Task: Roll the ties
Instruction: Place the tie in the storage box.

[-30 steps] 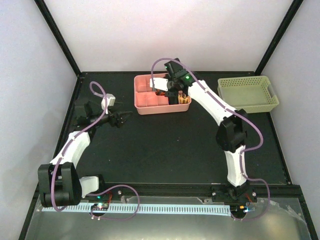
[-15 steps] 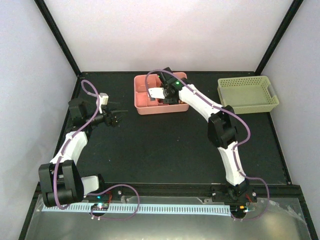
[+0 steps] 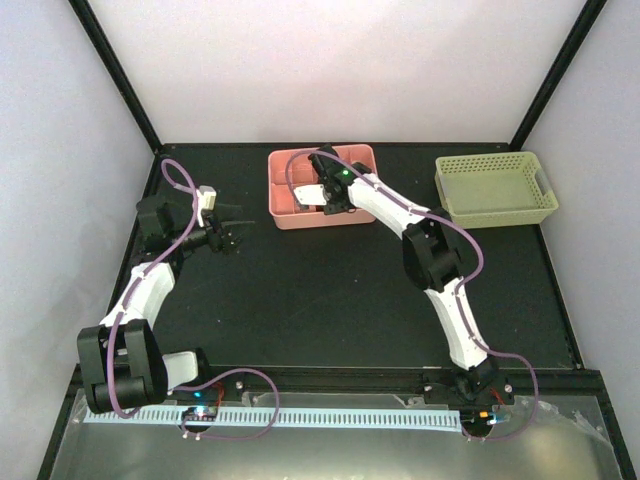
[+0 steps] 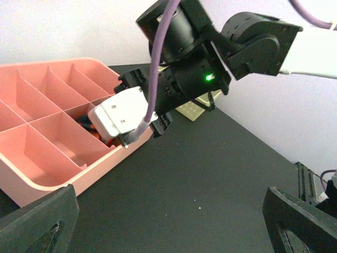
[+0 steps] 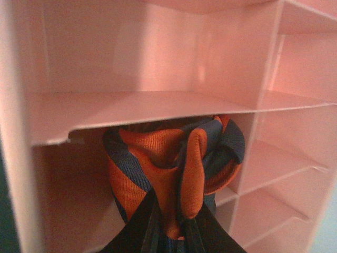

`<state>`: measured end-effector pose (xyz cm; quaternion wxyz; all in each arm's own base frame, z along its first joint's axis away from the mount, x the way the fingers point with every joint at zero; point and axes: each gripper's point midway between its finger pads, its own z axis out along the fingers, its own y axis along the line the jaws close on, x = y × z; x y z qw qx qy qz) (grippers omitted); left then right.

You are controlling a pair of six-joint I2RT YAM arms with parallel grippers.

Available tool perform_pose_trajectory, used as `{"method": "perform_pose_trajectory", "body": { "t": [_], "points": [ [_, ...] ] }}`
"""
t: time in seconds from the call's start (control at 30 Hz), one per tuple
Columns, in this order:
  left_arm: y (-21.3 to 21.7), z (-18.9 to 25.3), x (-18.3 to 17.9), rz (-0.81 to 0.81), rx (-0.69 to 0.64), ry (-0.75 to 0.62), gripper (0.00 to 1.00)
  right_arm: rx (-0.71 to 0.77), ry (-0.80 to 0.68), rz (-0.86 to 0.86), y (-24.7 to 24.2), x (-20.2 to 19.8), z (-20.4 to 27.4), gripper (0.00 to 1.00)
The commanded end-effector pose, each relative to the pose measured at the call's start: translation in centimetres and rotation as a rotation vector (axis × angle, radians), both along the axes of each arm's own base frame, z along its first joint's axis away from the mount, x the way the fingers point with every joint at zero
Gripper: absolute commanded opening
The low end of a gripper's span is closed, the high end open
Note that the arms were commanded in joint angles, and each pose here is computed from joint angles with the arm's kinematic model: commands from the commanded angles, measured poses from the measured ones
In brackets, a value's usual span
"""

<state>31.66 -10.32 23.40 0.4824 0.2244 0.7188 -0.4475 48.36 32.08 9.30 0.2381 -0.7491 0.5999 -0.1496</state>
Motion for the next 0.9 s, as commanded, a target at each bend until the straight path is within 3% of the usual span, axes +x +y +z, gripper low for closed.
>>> {"method": "perform_pose_trajectory", "body": {
  "t": [0.0,0.1,0.23,0.4,0.6,0.87],
  "points": [
    [-0.1,1.1,-0.5,-0.029,-0.012,-0.037,0.99,-0.040,-0.006,0.000,-0.1,0.8,-1.5,0.04],
    [-0.1,1.2,-0.6,-0.029,-0.011,-0.041,0.99,-0.038,-0.023,-0.019,-0.1,1.3,-1.5,0.15],
    [-0.1,1.1,-0.5,-0.029,-0.013,-0.034,0.99,0.000,-0.053,-0.066,0.0,1.8,0.4,0.36],
    [-0.1,1.2,-0.5,-0.029,-0.013,-0.040,0.99,0.051,-0.070,-0.068,0.2,1.3,3.4,0.48],
    [0.5,1.0,0.3,0.021,0.022,-0.044,0.99,0.115,-0.111,-0.061,0.5,0.9,7.1,0.53],
    [1.8,1.4,1.6,0.142,0.097,-0.052,0.99,0.199,-0.165,-0.071,0.4,0.1,12.4,0.75]
  ]
}}
